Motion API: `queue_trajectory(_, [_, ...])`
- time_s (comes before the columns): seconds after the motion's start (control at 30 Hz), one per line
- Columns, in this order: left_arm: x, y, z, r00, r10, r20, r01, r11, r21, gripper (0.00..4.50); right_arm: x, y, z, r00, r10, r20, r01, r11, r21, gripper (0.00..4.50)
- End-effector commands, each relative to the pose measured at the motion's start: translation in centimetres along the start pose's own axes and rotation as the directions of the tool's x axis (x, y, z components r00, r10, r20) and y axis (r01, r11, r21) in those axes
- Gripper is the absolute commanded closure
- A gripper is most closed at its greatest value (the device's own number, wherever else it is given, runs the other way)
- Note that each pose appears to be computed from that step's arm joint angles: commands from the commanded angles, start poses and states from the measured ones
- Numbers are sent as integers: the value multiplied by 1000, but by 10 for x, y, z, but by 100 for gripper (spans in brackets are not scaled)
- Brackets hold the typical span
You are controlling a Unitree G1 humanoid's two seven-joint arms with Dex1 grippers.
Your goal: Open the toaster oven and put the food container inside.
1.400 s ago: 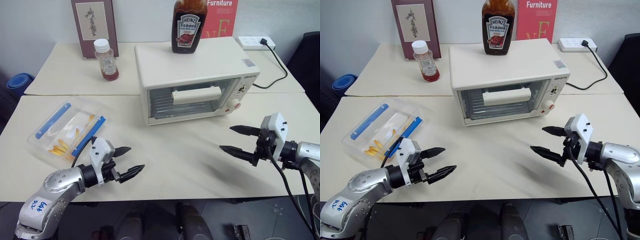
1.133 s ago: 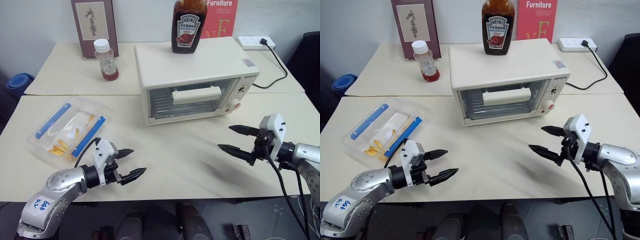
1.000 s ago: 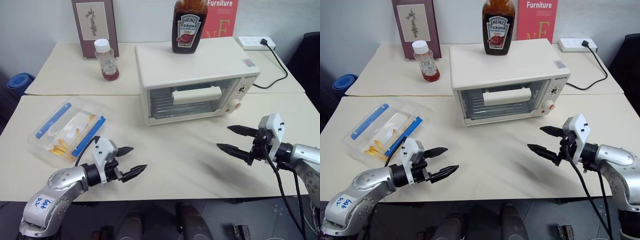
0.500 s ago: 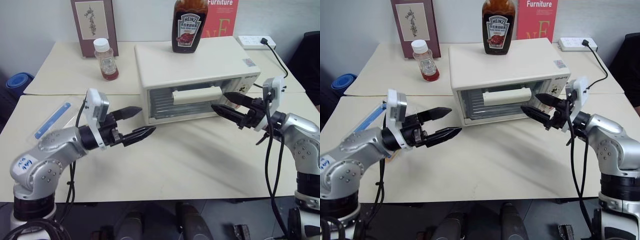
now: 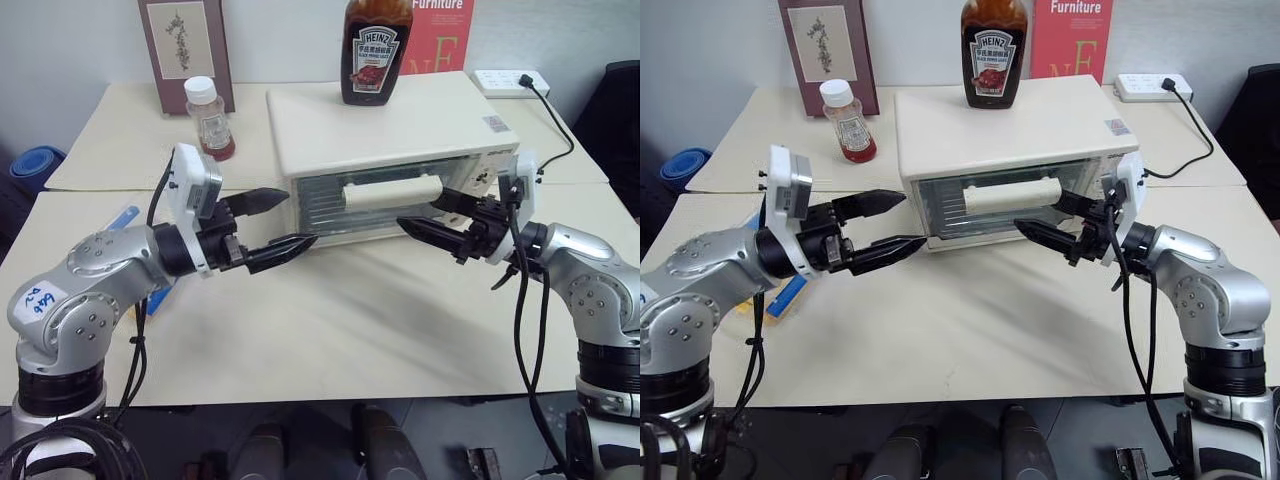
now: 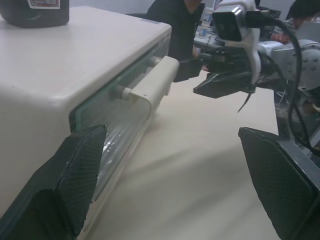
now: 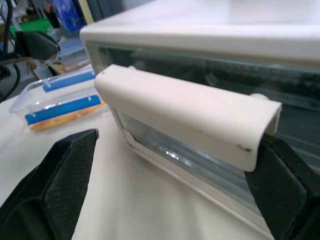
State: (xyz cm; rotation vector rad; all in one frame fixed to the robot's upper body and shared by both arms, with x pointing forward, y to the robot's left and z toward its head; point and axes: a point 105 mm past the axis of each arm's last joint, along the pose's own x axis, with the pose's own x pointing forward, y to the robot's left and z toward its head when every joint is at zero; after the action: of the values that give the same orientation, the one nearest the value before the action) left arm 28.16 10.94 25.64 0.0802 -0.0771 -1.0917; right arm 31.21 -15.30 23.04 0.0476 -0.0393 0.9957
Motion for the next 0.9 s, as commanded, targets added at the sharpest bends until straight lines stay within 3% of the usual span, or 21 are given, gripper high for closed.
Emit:
queue_trajectory(0.03, [4,7,8,1000,14,22,-15,999,48,0,-6,30,12,993,113,33,-112,992,-51,4])
queue_trajectory(0.27, [15,14,17,999,-29,25,27,996,86,0,-18,43,-5,993,115,31,-114,993,-22,4])
queue_trajectory(0.5, [29,25,-2,998,-35,-52,41,992,121,0,-27,54,-23,991,130,-2,-130,991,3,4])
queue_trajectory(0.6, [36,29,-6,998,-34,-51,40,990,133,57,-27,55,-28,992,124,-4,-124,992,9,0])
queue_trajectory(0.9, [40,20,-26,986,-98,-138,124,972,197,326,-30,57,-33,995,102,-15,-102,995,8,0])
